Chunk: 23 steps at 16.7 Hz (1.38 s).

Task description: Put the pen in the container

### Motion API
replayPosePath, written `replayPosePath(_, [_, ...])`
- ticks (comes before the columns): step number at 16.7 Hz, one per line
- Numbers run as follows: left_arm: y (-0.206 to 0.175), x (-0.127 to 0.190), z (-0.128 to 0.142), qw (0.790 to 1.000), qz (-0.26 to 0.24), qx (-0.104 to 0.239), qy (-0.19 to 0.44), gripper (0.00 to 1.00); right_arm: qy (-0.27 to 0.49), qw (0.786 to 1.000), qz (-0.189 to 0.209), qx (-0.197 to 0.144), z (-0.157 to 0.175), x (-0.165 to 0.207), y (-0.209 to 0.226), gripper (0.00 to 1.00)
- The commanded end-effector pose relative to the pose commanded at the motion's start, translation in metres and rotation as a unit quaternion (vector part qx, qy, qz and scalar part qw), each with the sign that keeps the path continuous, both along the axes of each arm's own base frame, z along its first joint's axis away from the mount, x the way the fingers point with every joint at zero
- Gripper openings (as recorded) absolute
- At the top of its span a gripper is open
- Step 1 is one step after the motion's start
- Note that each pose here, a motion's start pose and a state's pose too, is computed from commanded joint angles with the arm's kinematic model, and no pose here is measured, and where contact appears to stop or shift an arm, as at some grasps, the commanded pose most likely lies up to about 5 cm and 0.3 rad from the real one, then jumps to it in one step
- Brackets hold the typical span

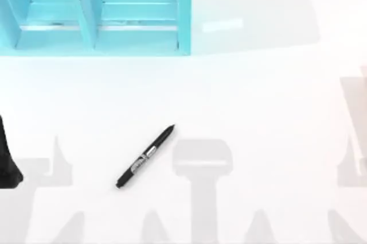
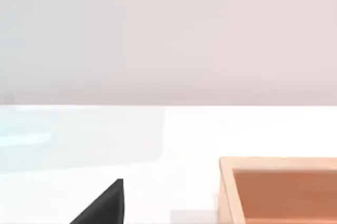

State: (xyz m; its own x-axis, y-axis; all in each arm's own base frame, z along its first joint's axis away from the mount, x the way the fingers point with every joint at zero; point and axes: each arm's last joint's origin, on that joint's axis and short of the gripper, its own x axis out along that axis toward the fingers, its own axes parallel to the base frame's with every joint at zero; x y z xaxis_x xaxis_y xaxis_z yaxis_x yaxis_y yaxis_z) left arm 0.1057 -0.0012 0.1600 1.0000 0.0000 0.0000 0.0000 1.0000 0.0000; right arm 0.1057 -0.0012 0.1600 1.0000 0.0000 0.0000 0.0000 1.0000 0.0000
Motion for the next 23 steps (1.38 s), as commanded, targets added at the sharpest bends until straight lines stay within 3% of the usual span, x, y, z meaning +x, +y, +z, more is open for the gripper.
replayPosePath(3, [0.0, 0.0, 0.0, 1.0, 0.0, 0.0, 0.0, 1.0, 0.003, 1.0, 0.002, 0.004, 0.002, 0.0, 0.0, 1.0])
replayPosePath(5, [0.0, 0.0, 0.0, 1.0, 0.0, 0.0, 0.0, 1.0, 0.017, 0.999, 0.011, 0.027, 0.012, 0.0, 0.002, 1.0])
replayPosePath(9, [0.0, 0.0, 0.0, 1.0, 0.0, 0.0, 0.0, 1.0, 0.088, 0.989, 0.034, 0.114, 0.055, 0.007, 0.008, 1.0])
replayPosePath(12, [0.0, 0.0, 0.0, 1.0, 0.0, 0.0, 0.0, 1.0, 0.186, 0.962, 0.04, 0.198, 0.096, 0.027, 0.019, 1.0])
replayPosePath(14, [0.0, 0.0, 0.0, 1.0, 0.0, 0.0, 0.0, 1.0, 0.271, 0.929, 0.028, 0.249, 0.119, 0.052, 0.03, 1.0])
replayPosePath(17, [0.0, 0.0, 0.0, 1.0, 0.0, 0.0, 0.0, 1.0, 0.409, 0.862, -0.018, 0.301, 0.137, 0.104, 0.06, 1.0])
replayPosePath(20, [0.0, 0.0, 0.0, 1.0, 0.0, 0.0, 0.0, 1.0, 0.53, 0.784, -0.09, 0.31, 0.132, 0.161, 0.107, 1.0])
replayPosePath(23, [0.0, 0.0, 0.0, 1.0, 0.0, 0.0, 0.0, 1.0, 0.61, 0.72, -0.162, 0.289, 0.108, 0.209, 0.169, 1.0])
